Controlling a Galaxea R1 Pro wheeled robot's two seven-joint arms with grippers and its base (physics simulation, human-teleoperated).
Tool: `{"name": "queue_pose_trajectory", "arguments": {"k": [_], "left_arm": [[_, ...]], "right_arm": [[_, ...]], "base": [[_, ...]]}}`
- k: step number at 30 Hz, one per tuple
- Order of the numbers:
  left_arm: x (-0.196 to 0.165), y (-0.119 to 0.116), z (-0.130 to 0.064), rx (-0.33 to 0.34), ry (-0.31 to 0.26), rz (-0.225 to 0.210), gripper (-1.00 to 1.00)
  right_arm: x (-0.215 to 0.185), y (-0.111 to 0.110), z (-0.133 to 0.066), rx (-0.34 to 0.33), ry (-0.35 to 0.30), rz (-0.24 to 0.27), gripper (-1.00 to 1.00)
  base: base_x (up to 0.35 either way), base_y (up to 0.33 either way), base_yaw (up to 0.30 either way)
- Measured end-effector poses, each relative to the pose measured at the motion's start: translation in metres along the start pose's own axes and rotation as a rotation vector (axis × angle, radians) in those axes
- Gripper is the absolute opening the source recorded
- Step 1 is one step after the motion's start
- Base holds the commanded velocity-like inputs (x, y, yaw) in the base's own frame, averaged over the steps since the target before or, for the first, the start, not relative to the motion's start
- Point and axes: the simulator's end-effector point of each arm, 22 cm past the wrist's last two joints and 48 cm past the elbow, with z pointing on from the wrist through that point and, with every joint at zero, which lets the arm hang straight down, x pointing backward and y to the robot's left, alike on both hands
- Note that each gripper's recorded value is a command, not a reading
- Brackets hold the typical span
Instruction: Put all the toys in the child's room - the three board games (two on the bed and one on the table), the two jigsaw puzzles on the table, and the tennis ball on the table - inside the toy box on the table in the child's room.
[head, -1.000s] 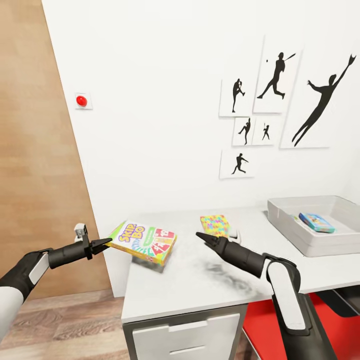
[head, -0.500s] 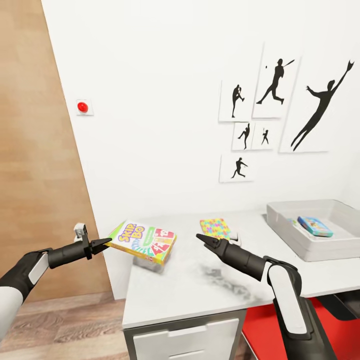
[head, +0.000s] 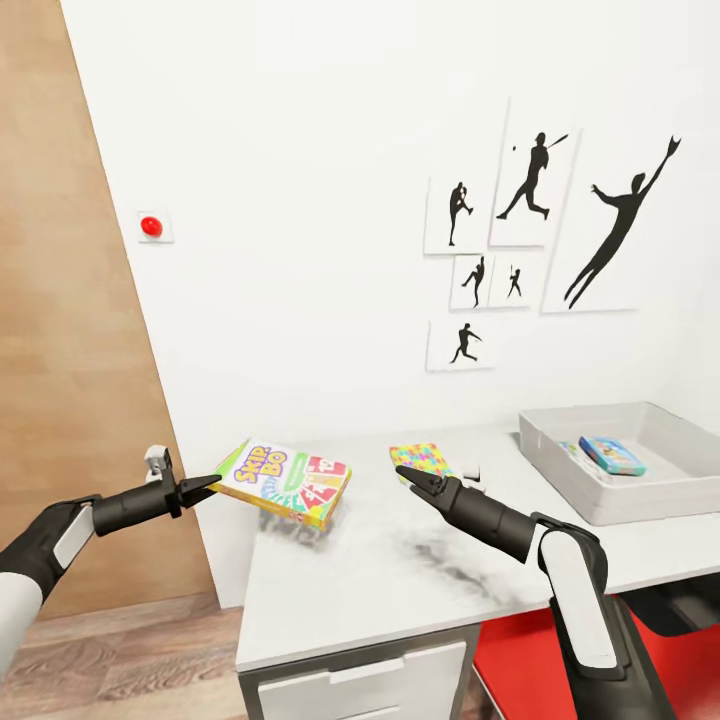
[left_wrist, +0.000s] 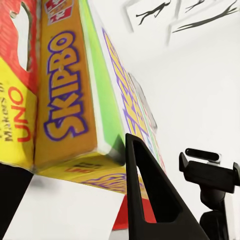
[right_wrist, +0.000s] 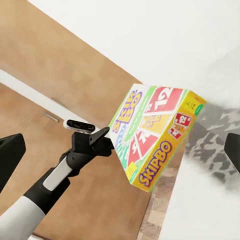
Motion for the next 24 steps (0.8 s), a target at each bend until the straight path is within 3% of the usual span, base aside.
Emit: {"name": "queue_pose_trajectory", "arguments": {"k": [10,16,24], "left_arm": [[-0.018,-0.026,-0.014,0.019,-0.01,0.031,-1.0],[-0.023,-0.035,-0.015,0.02,-0.007,0.033,-1.0],[-0.028,-0.048,-0.018,0.019,-0.007,0.033,-1.0]], "right_arm": [[-0.008,0.012,0.0,0.0,0.002,0.004,1.0],[-0.013,0.019,0.0,0.001,0.001,0.006,1.0],[-0.019,0.031,0.0,-0.001,0.002,0.004,1.0]], "base": [[-0.01,0.0,0.0],[-0.227,0.0,-0.013],[-0.041,0.0,-0.207]]}}
